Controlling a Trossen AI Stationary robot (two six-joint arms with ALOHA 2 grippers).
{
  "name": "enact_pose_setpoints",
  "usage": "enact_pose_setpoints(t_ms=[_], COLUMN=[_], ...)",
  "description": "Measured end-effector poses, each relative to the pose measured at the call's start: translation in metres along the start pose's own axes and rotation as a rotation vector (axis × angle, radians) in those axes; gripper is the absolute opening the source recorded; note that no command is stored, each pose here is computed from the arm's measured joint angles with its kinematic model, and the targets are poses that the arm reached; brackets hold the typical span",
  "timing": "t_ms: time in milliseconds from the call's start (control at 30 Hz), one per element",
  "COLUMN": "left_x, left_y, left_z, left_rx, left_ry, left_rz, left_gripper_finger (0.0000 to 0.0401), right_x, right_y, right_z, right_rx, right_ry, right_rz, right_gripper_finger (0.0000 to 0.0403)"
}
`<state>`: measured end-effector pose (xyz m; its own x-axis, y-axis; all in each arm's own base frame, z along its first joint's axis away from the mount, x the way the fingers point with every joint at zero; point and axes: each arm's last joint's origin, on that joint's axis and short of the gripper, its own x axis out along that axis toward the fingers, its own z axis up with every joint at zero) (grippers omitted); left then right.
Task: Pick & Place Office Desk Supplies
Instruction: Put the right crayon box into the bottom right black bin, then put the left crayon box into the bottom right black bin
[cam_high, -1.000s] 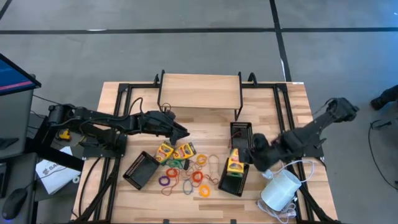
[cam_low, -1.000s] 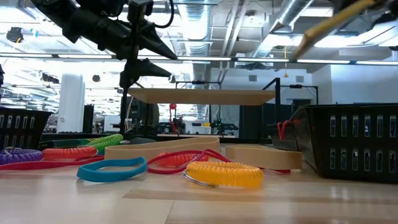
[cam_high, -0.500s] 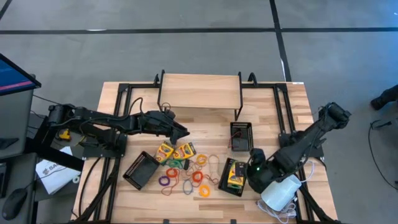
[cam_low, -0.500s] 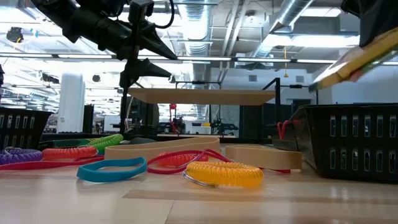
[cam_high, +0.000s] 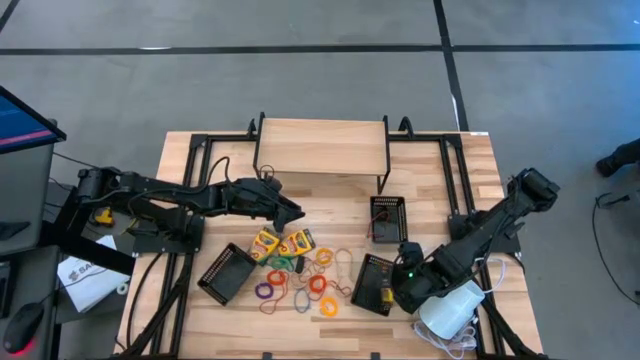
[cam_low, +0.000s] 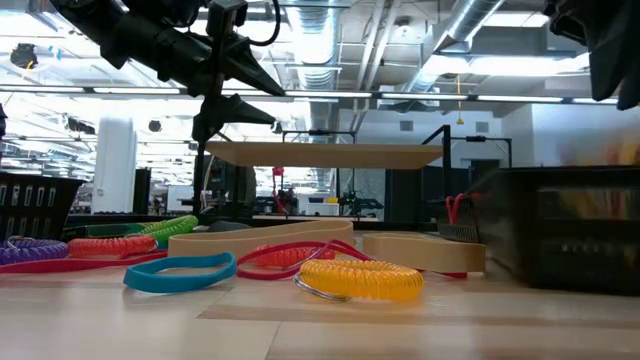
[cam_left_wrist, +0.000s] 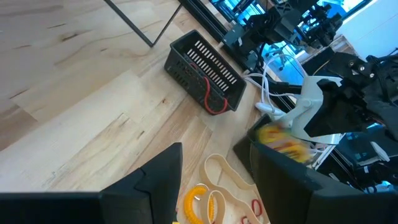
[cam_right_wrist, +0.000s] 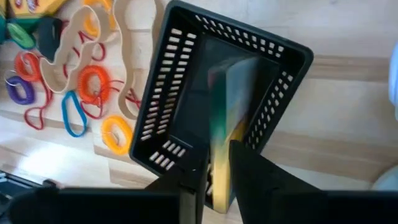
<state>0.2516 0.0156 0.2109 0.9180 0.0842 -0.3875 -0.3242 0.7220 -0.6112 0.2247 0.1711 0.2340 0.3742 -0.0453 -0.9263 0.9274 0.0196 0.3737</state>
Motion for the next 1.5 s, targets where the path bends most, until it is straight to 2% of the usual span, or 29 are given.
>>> enact_pose_setpoints(t_ms=[300, 600, 867, 1133, 1367, 1500], left_x=[0.000, 0.000, -0.002, -0.015, -0.032, -0.042], left_y=[0.000, 0.000, -0.006, -0.013, -0.020, -0.018], left_z=[0.000, 0.000, -0.004, 0.005, 0.013, 0.012], left_rx=[0.000, 0.000, 0.010, 0.037, 0.115, 0.164], left_ry=[0.000, 0.000, 0.030, -0.017, -0.071, -0.039], left_rz=[0.000, 0.001, -0.048, -0.092, -0.134, -0.107], left_gripper_finger=[0.0186, 0.0186, 0.0186, 0.0186, 0.0186, 0.0186], right_x=[0.001, 0.002, -0.026, -0.043, -0.037, -0.035], right_y=[0.000, 0.008, 0.032, 0.063, 0.080, 0.086], right_z=[0.002, 0.015, 0.057, 0.102, 0.133, 0.152], right_rx=[0.006, -0.044, -0.161, -0.311, -0.436, -0.461], right_ry=[0.008, -0.008, 0.007, -0.110, -0.126, -0.164], right_rz=[-0.015, -0.009, 0.185, 0.452, 0.518, 0.538], right_gripper_finger=[0.0118, 0.0140, 0.0138, 0.0135, 0.0126, 0.0123])
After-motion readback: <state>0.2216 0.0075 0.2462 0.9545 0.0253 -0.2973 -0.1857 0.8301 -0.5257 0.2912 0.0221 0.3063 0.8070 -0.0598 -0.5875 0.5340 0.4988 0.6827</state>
